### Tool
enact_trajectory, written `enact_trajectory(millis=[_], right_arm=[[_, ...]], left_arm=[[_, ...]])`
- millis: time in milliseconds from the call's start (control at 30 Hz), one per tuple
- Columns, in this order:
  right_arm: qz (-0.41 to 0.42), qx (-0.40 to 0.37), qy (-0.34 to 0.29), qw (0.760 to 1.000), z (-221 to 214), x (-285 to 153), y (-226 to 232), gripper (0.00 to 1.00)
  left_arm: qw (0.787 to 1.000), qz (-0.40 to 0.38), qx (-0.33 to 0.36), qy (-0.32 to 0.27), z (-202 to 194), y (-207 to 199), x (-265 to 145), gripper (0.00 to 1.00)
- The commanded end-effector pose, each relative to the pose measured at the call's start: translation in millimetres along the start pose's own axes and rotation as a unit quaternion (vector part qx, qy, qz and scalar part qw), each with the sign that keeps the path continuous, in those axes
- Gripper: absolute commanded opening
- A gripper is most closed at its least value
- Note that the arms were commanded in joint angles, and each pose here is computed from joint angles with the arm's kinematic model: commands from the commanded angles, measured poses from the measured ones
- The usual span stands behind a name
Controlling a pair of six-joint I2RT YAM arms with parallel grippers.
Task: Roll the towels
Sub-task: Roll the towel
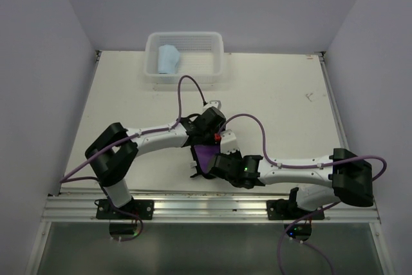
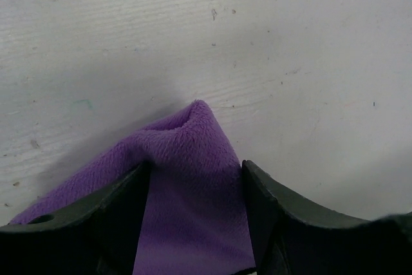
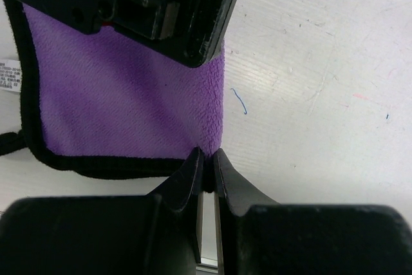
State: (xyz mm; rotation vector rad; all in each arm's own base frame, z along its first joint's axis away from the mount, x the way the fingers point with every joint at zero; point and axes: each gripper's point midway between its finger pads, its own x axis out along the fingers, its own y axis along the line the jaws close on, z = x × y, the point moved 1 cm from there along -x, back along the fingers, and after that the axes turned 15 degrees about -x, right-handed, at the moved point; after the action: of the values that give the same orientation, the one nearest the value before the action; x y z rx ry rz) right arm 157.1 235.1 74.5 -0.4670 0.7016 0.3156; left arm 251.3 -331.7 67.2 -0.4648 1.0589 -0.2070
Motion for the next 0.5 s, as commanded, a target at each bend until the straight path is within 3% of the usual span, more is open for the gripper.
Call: enact_trajectory(millis=[0, 467], right_arm=[[-0.013, 0.034, -0.037, 0.999, 16.6, -3.5, -4.2, 0.00], [-0.019, 0.024, -0.033, 0.999, 13.0, -2.3, -4.3, 0.00]], left_arm=[[1.000, 0.003, 0.006, -0.024, 12.3, -9.7, -3.1, 0.62], [0.999, 0.012, 0.011, -0.035, 19.9, -13.8, -0.5, 0.57]])
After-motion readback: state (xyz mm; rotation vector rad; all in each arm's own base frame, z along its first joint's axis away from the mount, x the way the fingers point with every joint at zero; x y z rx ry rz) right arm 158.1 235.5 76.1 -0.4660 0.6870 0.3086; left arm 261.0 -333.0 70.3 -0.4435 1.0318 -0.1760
